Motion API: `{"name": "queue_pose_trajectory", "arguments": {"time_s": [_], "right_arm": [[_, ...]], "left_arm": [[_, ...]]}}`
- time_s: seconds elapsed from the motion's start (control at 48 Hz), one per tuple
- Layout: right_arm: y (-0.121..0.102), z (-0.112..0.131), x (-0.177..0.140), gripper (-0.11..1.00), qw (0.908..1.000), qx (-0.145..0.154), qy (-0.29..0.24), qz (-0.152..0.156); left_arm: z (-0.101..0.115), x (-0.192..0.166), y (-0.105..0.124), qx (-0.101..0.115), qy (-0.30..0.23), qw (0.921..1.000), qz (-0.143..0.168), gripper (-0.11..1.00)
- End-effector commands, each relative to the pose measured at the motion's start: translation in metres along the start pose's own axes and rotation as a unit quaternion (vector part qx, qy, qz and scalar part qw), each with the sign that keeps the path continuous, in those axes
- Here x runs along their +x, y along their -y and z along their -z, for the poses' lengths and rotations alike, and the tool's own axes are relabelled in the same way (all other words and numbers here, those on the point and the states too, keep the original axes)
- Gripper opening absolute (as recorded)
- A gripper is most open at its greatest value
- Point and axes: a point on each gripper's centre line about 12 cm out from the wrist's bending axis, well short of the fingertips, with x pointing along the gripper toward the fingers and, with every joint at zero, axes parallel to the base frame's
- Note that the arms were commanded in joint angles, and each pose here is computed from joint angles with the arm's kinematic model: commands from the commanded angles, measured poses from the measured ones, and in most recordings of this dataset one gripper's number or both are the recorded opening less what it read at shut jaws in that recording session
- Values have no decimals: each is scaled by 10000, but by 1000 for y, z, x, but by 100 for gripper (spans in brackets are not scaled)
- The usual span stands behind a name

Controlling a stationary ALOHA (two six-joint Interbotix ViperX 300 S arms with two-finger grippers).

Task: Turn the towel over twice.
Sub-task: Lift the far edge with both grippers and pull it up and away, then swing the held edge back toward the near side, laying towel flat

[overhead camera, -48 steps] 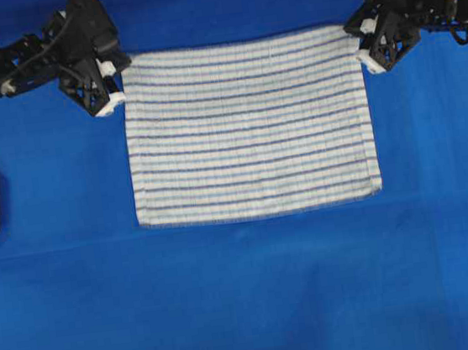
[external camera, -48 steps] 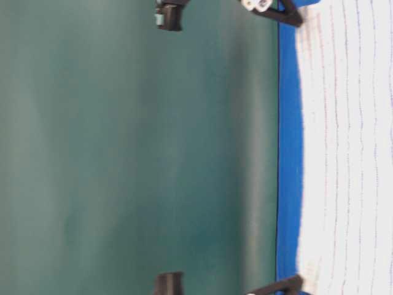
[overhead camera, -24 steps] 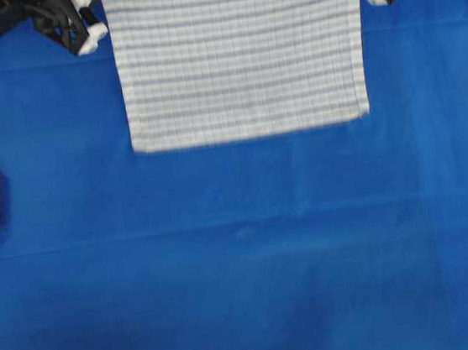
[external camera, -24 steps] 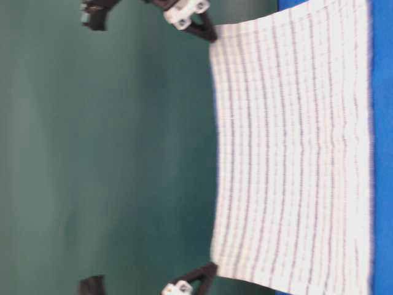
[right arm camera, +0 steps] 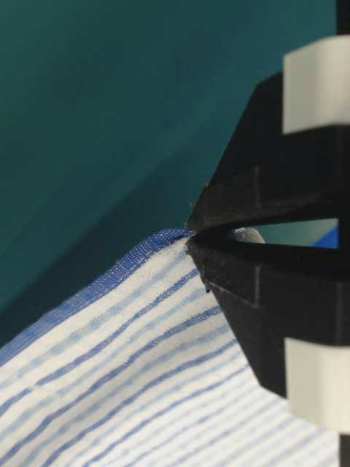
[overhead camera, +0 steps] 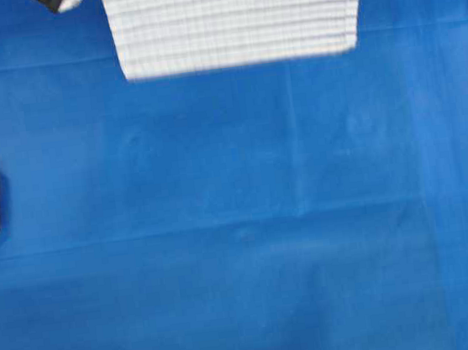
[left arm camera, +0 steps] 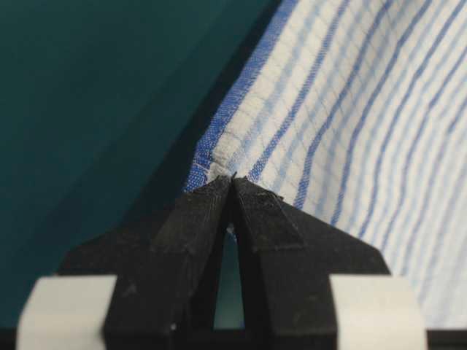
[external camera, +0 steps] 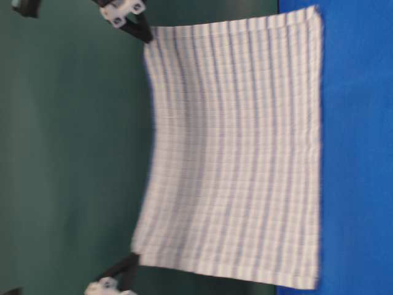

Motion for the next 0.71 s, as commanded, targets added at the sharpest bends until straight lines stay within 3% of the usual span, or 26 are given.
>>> {"name": "queue_pose_trajectory", "arguments": {"time_s": [0.0, 0.271, 0.5, 0.604, 0.688], "right_arm": [[6, -22, -18, 8, 9993, 30, 371, 94], [-16, -27, -50, 8, 9984, -19, 527, -179], [-47, -8, -63, 7, 9985, -218, -69, -498], [-68, 3, -67, 7, 9960, -306, -346, -771], [-83, 11, -71, 7, 9931, -324, -520, -1002]], "left_arm": [[-21, -13, -9, -10, 299, 9995, -120, 2], [-20, -39, 14, -166, 479, 9985, 184, 2], [3, -56, 56, -170, 455, 9956, 797, 2], [16, -61, 78, -155, 443, 9926, 1123, 2], [25, -66, 93, -262, 403, 9894, 1371, 2]]}}
